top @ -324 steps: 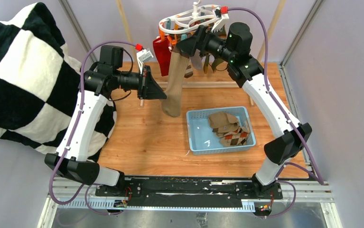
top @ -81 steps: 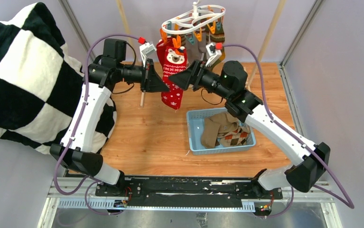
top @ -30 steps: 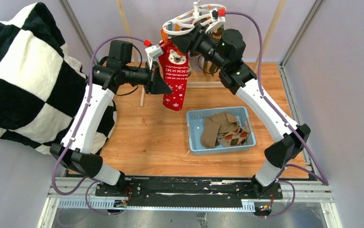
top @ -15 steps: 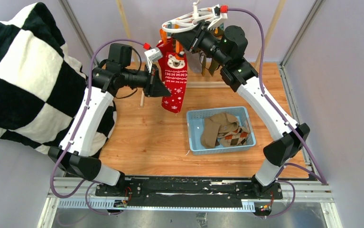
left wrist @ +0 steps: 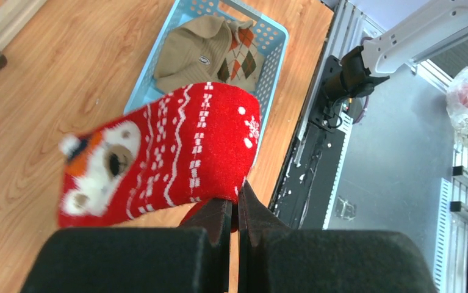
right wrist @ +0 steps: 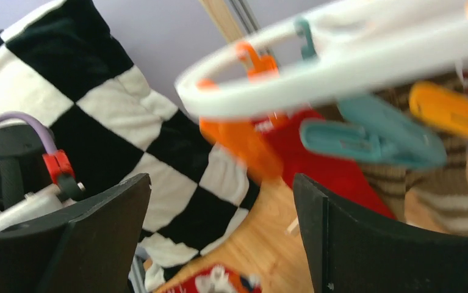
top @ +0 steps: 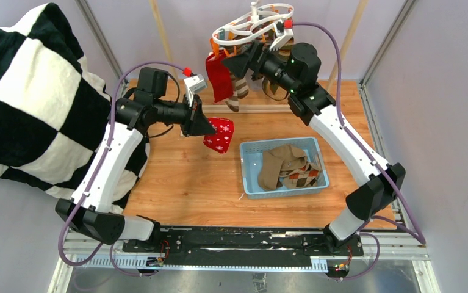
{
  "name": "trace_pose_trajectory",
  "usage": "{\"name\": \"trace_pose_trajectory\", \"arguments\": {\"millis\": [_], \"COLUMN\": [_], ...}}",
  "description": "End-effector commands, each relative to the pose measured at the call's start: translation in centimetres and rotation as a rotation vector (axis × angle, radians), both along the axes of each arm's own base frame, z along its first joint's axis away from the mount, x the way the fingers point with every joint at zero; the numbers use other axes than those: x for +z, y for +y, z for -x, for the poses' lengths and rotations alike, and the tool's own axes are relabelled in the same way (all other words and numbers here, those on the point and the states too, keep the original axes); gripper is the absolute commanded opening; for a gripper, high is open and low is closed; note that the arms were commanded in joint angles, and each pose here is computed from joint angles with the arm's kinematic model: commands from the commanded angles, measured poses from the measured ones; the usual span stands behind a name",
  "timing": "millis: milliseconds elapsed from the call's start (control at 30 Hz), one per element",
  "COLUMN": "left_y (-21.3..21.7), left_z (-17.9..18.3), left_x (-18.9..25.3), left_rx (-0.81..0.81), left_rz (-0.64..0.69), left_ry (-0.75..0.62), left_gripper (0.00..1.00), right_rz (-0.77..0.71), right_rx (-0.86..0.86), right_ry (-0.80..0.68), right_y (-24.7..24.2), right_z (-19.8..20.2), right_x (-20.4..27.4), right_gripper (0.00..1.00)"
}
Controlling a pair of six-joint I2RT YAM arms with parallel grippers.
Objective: Remove the socks clipped to the hanger
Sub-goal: Remove the sock from the hanger, then place the sock in the bin.
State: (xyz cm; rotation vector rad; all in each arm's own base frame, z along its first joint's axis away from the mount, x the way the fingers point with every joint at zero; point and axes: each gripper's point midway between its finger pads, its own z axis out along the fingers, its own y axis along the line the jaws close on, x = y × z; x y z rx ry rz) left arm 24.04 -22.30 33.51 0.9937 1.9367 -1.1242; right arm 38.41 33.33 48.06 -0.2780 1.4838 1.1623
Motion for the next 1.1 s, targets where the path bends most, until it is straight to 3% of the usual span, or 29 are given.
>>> {"name": "trace_pose_trajectory", "arguments": {"millis": [0,233,400,867,967,1000,1067], "left_y": [0.3,0.8,0.8,0.1,0.1,0.1,0.2], "left_z": [0.6,0.8,1.0,2.9,3.0,3.1,3.1], "left_x": [0.7,0.2,0.2,1.7,1.9,1.9,1.8], "left_rx": [-0.021,-0.023,-0.036,-0.088,-0.091,-0.093,-0.092], "left_rz": [-0.009,-0.037,-0.041,0.002,0.005,0.007,0.005], "left_ry": [-0.098,-0.152,-0.174,-0.197,-0.204,-0.205,-0.205], "left_gripper": [0.00,0.00,0.00,0.00,0.00,0.00,0.00], "right_rz": [0.026,0.098,0.132,0.139,0.155,0.156,0.161], "right_rx": [0.040,0.202,0.424,0.662,0.654,0.654,0.652], "right_ry": [-0.077,-0.147,-0.183,-0.318,-0.287,-0.280,-0.264], "right_y": [-1.6,-2.3,-1.4,2.6,3.1,3.2,3.1], "right_z": [3.0,8.5,12.6,15.8,15.4,15.4,15.3], "right_x": [0.3,-4.5,-8.0,-10.4,-11.4,-11.6,-11.7], "right_gripper": [0.96,1.00,1.00,0.97,0.89,0.80,0.55]}}
